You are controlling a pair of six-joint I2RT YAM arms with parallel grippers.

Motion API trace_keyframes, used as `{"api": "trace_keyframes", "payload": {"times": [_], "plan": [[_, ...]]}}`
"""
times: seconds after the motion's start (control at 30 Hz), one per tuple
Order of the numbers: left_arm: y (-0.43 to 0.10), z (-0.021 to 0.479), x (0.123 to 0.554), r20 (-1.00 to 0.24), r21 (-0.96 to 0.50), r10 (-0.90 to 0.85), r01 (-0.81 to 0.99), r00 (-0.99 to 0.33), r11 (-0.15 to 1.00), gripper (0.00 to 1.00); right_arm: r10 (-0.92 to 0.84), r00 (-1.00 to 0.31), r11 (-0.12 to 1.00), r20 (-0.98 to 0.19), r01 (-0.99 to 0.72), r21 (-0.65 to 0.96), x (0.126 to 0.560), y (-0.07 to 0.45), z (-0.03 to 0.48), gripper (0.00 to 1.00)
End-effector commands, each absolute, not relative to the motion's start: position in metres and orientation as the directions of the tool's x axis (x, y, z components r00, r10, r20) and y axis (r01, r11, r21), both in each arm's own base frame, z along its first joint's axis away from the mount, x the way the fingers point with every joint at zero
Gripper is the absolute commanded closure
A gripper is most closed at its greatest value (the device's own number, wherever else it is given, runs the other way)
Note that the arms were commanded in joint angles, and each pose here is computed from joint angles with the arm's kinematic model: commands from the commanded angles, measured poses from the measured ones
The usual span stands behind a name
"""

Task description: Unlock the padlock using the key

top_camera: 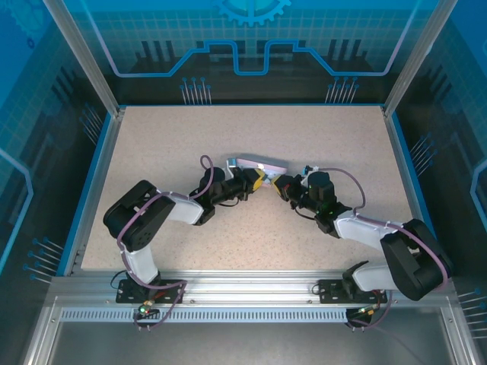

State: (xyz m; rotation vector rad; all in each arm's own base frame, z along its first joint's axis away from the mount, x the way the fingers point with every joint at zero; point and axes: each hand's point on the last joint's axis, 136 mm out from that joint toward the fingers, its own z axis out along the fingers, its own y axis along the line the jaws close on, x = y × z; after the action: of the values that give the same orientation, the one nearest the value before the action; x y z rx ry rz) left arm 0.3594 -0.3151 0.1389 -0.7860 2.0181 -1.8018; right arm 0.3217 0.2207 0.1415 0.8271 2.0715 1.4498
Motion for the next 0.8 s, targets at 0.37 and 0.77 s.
{"api": "trace_keyframes", "payload": {"times": [0.37, 0.77], "plan": [[-0.317, 0.163, 0.359, 0.101, -0.993, -0.586, -0.121, -0.804, -0.005, 1.00, 0.699, -0.714, 0.245, -0.045, 0.179, 0.953, 0.323, 0.227, 0.148, 1.00], [-0.317, 0.165, 0.360, 0.102, -0.993, -0.587, -0.121, -0.803, -0.008, 1.00, 0.699, -0.713, 0.252, -0.042, 0.191, 0.949, 0.319, 0.227, 0.137, 1.00]]}}
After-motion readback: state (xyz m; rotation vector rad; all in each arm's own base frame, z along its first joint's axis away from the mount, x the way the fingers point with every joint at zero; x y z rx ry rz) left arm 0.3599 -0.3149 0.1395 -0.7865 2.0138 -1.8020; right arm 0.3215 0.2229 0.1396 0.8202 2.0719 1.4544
